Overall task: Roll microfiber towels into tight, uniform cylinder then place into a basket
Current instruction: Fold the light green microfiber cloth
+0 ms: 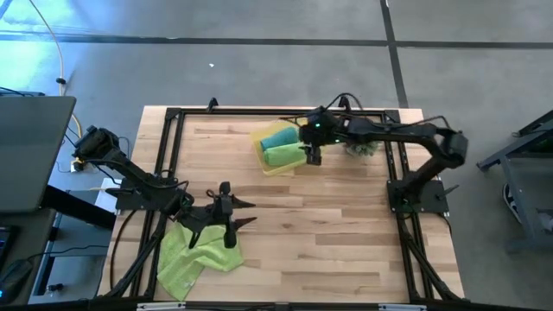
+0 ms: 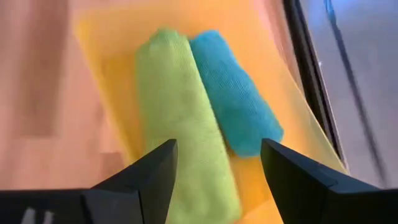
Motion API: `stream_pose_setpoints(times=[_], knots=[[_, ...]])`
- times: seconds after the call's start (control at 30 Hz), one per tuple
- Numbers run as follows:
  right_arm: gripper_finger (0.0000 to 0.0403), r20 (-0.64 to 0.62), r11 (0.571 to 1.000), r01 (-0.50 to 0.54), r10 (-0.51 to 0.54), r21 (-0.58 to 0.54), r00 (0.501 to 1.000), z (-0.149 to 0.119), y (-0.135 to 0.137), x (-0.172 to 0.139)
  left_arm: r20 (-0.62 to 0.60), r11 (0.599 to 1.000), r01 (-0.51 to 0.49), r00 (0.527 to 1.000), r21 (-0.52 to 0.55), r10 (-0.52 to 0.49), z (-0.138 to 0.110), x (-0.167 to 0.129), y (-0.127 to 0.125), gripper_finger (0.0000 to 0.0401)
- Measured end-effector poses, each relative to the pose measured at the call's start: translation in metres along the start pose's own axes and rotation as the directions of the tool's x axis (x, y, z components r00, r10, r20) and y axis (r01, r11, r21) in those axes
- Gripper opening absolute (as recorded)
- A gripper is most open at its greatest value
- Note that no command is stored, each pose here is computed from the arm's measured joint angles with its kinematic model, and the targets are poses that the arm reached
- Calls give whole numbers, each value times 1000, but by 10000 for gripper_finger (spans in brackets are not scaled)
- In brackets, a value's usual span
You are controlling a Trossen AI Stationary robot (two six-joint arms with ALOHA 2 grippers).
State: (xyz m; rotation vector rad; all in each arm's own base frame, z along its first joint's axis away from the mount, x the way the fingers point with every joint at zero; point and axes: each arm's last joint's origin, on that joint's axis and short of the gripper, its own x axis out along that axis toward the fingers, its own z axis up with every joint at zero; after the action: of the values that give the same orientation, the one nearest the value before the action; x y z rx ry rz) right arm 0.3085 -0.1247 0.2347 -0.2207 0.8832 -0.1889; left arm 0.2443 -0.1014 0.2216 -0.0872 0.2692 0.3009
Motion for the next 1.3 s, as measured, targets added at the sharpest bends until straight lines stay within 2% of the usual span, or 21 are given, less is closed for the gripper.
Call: stream_pose_setpoints(times=[0.07,0.17,0.27,0.37,0.47,0.6,0.73,0.8,0.93,1.0,1.17,1.3], knots=[[223,47,996,-40,37,77,998,5,3,-18,-34,994,56,998,-94,-59,-1,2,1,172],[222,146,962,-221,198,159,969,12,14,-44,-149,951,158,968,-264,-202,-13,9,-3,172],[222,234,883,-446,408,143,882,20,34,-61,-311,902,164,901,-400,-302,-35,12,-11,172],[222,262,780,-622,588,67,765,28,62,-73,-482,863,144,779,-484,-400,-59,9,-20,172],[222,231,723,-690,675,-23,700,34,95,-81,-559,860,158,700,-485,-443,-76,3,-32,172],[222,182,667,-729,744,-151,643,36,129,-90,-632,900,198,653,-389,-417,-95,-6,-42,172],[222,151,618,-758,786,-208,600,36,153,-99,-694,931,217,622,-294,-364,-110,-15,-46,172],[222,131,597,-771,802,-221,583,36,162,-102,-710,941,217,618,-260,-339,-114,-19,-47,172],[222,113,568,-805,823,-169,557,35,175,-108,-712,957,217,640,-193,-289,-120,-18,-48,172],[222,115,560,-812,828,-164,549,35,179,-109,-693,960,233,666,-156,-275,-121,-15,-48,172],[222,107,553,-816,833,-169,542,35,182,-111,-602,968,247,767,-41,-221,-121,1,-45,172],[222,108,553,-816,833,-169,543,35,182,-111,-559,970,240,809,34,-180,-122,21,-38,172]])
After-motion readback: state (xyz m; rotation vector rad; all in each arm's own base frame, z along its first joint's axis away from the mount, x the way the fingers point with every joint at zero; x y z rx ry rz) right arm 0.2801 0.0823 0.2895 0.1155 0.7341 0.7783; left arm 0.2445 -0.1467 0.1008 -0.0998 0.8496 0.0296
